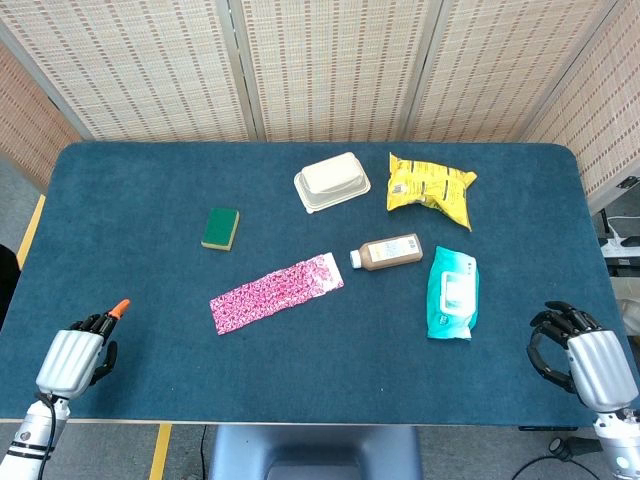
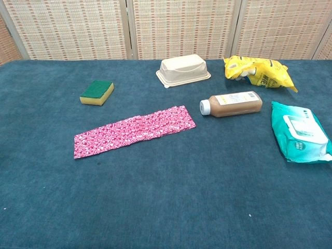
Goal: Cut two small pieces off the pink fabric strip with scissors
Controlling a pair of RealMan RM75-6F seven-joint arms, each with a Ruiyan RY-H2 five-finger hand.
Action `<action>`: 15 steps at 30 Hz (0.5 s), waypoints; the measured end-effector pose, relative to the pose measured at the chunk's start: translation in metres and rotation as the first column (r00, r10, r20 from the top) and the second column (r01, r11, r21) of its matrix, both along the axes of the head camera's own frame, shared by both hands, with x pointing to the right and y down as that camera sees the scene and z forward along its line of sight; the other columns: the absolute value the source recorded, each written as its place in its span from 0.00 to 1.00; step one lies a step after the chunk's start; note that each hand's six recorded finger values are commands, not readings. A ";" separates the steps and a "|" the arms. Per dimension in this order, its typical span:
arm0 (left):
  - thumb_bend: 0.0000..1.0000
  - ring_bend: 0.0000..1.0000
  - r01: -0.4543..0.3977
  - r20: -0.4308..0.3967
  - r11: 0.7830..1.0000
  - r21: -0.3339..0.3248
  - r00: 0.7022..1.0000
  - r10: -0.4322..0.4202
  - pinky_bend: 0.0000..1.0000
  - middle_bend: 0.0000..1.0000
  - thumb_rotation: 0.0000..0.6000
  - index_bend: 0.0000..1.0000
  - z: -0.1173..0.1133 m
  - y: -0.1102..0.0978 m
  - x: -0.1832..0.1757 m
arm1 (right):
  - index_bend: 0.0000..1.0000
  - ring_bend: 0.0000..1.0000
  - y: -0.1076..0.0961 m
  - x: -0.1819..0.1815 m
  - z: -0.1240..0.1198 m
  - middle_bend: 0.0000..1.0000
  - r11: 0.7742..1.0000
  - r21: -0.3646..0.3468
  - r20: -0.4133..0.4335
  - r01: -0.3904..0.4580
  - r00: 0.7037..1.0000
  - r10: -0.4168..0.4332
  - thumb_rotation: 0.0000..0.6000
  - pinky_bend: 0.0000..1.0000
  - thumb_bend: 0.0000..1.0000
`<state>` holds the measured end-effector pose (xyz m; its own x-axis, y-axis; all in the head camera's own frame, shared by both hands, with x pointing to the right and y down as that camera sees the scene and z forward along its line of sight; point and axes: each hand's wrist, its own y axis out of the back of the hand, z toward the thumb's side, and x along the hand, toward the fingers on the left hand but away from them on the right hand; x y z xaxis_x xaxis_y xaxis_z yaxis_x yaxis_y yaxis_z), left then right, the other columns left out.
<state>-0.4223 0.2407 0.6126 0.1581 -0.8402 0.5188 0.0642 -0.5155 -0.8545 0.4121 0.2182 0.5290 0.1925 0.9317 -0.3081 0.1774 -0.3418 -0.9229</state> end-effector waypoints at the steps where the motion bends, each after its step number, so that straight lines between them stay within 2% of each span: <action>1: 0.65 0.31 0.000 0.000 1.000 0.000 1.000 0.000 0.49 0.26 1.00 0.09 0.000 0.000 0.000 | 0.40 0.23 0.000 0.000 0.000 0.41 1.000 -0.003 0.000 0.000 1.000 0.000 1.00 0.36 0.32; 7: 0.65 0.34 -0.004 0.005 1.000 -0.008 1.000 0.004 0.49 0.28 1.00 0.09 0.001 0.002 0.000 | 0.40 0.23 0.001 -0.001 0.000 0.41 1.000 -0.009 0.002 0.005 1.000 -0.005 1.00 0.36 0.32; 9: 0.67 0.41 -0.008 0.009 1.000 -0.016 1.000 0.008 0.51 0.35 1.00 0.07 0.003 0.003 0.001 | 0.40 0.23 0.001 -0.002 -0.001 0.41 1.000 -0.002 0.005 0.010 1.000 -0.010 1.00 0.36 0.32; 13: 0.73 0.66 -0.024 0.018 0.999 -0.035 1.000 0.024 0.63 0.61 1.00 0.00 0.007 0.003 0.005 | 0.38 0.23 0.000 -0.002 -0.005 0.41 0.999 0.037 0.002 0.010 1.000 -0.010 1.00 0.36 0.32; 15: 0.78 0.72 -0.038 0.015 0.998 -0.054 0.999 0.039 0.65 0.68 1.00 0.00 0.011 0.004 0.010 | 0.36 0.23 -0.001 -0.001 -0.007 0.41 0.997 0.071 -0.007 0.002 1.000 -0.002 1.00 0.36 0.32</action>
<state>-0.4122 0.2442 0.6239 0.1813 -0.8047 0.5654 0.0987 -0.5571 -0.8246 0.4112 0.2176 0.5216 0.1924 0.9510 -0.2420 0.1707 -0.2753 -0.9461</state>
